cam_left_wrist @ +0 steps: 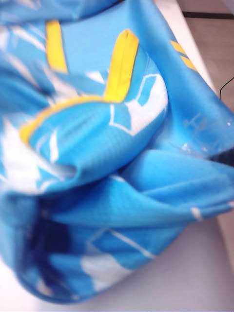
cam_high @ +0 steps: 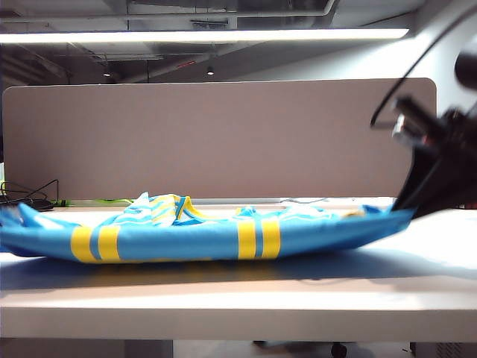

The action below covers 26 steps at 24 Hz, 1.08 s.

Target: Fold the bottom side of the soccer jersey horizontally towards the center, about one-third of the way, then fold the sleeve back towards the center, creating a straight line along the edge of the the soccer jersey, and finally fold the bottom of the soccer jersey up towards the top, creating a neat rectangle.

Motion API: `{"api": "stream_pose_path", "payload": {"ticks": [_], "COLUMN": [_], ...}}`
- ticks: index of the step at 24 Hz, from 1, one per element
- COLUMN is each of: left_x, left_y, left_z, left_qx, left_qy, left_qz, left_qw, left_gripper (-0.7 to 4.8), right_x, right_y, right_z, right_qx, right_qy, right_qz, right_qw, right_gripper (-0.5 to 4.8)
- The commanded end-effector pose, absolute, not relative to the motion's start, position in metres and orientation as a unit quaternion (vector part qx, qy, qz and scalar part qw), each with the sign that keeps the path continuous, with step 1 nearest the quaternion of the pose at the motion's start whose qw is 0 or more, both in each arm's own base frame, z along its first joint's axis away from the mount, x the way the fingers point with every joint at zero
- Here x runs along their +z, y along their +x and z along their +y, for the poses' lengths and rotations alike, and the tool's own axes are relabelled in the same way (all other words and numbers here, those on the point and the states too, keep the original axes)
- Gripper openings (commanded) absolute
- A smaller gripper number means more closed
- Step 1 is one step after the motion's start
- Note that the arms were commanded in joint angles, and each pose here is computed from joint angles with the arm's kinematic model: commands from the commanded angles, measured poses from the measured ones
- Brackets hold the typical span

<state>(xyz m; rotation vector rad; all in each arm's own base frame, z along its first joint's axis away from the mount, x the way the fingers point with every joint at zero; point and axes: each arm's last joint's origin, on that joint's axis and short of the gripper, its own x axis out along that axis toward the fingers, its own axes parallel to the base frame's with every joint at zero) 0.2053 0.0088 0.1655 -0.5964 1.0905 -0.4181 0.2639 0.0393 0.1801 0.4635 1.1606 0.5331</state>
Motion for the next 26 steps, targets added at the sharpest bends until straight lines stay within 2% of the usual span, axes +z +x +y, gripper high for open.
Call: {"api": "stream_pose_path", "payload": {"ticks": [1,7,12,14,18,24,26], "left_x": [0.183,0.22,0.242,0.254,0.272,0.274,0.263], "left_y": [0.187,0.144,0.139,0.152,0.191,0.272,0.324], "left_z": [0.006,0.0,0.0,0.002,0.008,0.018,0.018], "left_qx": [-0.193,-0.212,-0.206,-0.21,-0.2,-0.2,-0.213], "left_qy": [-0.283,-0.267,-0.27,-0.277,-0.285,-0.284,-0.279], "left_qz": [0.508,0.457,0.385,0.327,0.262,0.258,0.259], "left_qw": [0.791,0.821,0.858,0.879,0.9,0.902,0.9], "left_gripper": [-0.06,-0.06,-0.06,-0.06,-0.05,-0.06,-0.06], "right_x": [0.203,0.257,0.277,0.28,0.282,0.276,0.266], "right_y": [0.246,0.197,0.187,0.199,0.237,0.314,0.36], "right_z": [0.038,0.034,0.031,0.032,0.035,0.041,0.044], "right_qx": [0.257,0.275,0.256,0.251,0.251,0.249,0.247], "right_qy": [0.202,0.185,0.177,0.188,0.216,0.217,0.217], "right_qz": [0.528,0.467,0.406,0.373,0.32,0.319,0.318], "right_qw": [0.784,0.82,0.859,0.873,0.888,0.888,0.89], "right_gripper": [-0.05,-0.05,-0.05,-0.05,-0.05,-0.05,-0.05]}}
